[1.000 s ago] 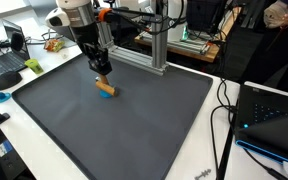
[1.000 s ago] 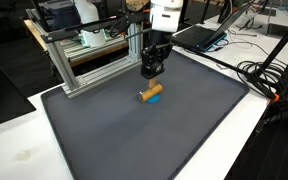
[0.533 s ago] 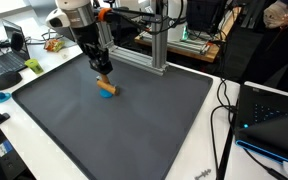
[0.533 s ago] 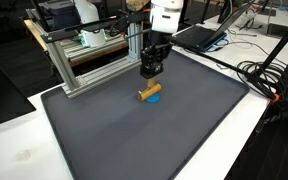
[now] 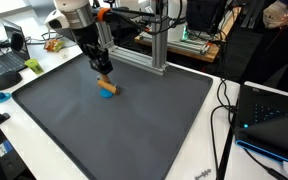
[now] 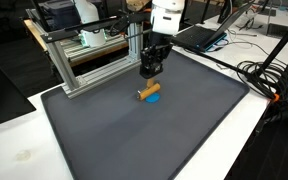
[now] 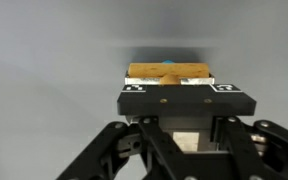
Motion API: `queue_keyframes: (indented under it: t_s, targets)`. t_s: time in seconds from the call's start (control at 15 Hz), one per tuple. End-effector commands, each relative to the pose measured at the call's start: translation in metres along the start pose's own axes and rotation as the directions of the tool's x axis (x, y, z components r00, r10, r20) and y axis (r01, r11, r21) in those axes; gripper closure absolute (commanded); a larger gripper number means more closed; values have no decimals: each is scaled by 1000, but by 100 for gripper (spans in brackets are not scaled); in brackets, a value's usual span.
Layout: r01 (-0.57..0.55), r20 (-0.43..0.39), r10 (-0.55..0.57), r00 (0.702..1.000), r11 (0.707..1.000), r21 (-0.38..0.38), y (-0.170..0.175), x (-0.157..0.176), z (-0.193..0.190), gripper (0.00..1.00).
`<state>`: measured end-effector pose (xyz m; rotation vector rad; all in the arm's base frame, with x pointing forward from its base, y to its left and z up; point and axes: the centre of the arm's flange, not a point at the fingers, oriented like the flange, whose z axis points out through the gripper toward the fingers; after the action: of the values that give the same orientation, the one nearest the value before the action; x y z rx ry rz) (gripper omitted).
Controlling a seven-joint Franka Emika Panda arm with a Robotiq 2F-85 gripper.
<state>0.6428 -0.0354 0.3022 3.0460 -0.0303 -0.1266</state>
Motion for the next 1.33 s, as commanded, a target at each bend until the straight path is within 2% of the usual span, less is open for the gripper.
queue_keyframes:
  t_s: [0.0, 0.13, 0.33, 0.67, 1.0, 1.27]
  targets:
    - [8, 87, -7, 996, 1000, -13, 3, 2, 36, 77]
    - [12, 105, -11, 994, 1000, -10, 3, 3, 35, 77]
    - [4, 90, -3, 996, 1000, -9, 3, 8, 36, 77]
    - [-6, -1, 6, 1000, 1000, -5, 1, 18, 34, 77]
    - [-2, -52, 3, 999, 1000, 20, 0, 20, 33, 77]
    - [-4, -60, 5, 998, 1000, 29, 1, 22, 34, 77]
